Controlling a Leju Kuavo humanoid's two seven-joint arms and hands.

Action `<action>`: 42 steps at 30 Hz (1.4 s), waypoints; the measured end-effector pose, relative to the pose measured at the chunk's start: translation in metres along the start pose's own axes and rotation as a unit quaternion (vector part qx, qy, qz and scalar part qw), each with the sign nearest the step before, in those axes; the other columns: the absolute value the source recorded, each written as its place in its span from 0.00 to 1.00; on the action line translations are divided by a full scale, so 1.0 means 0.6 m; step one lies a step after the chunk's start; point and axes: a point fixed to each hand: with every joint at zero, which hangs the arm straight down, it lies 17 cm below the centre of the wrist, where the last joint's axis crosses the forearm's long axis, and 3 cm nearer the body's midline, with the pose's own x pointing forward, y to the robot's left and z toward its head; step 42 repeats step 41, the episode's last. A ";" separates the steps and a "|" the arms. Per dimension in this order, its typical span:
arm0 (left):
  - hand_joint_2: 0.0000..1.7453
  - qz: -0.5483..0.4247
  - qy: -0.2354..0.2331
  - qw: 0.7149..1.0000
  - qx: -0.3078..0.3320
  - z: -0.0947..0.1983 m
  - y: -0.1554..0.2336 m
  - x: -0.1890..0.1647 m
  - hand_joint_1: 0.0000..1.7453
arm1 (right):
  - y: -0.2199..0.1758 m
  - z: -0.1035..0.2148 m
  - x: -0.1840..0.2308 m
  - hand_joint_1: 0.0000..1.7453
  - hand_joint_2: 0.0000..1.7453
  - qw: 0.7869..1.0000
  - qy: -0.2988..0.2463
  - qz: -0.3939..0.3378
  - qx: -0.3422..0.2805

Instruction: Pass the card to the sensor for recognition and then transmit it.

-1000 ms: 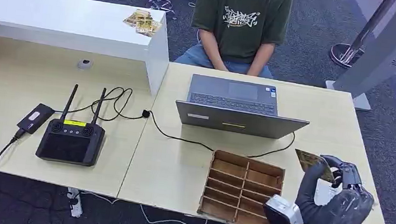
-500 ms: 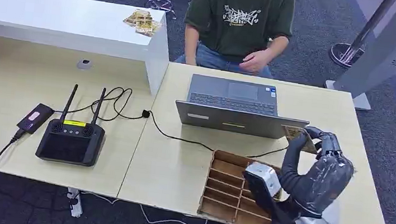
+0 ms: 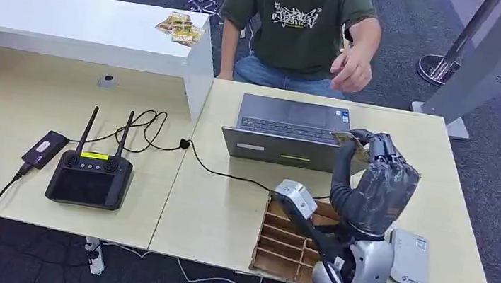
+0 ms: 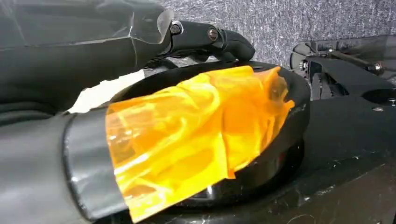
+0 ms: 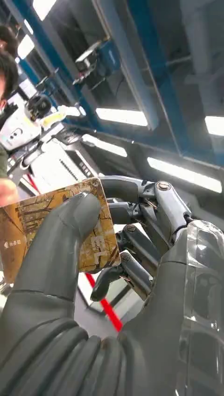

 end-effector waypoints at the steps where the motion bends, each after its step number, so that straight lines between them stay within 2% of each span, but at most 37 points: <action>1: 0.00 -0.003 0.001 1.000 0.000 0.000 0.000 0.000 0.00 | 0.006 -0.009 0.005 1.00 1.00 1.000 -0.007 0.003 0.001; 19: 0.00 -0.046 0.002 0.999 -0.004 0.000 -0.008 0.003 0.00 | 0.103 -0.085 -0.002 1.00 1.00 0.992 -0.075 0.084 0.052; 24: 0.00 -0.050 0.001 0.999 -0.004 0.000 -0.009 0.003 0.00 | 0.117 -0.090 -0.004 1.00 1.00 0.991 -0.077 0.093 0.061; 36: 0.00 -0.092 0.002 0.996 -0.010 0.001 -0.017 0.008 0.00 | 0.176 -0.149 -0.019 1.00 1.00 0.978 -0.089 0.165 0.088; 42: 0.00 -0.105 0.006 0.994 -0.011 0.001 -0.019 0.010 0.00 | 0.212 -0.158 -0.030 1.00 1.00 0.970 -0.094 0.194 0.113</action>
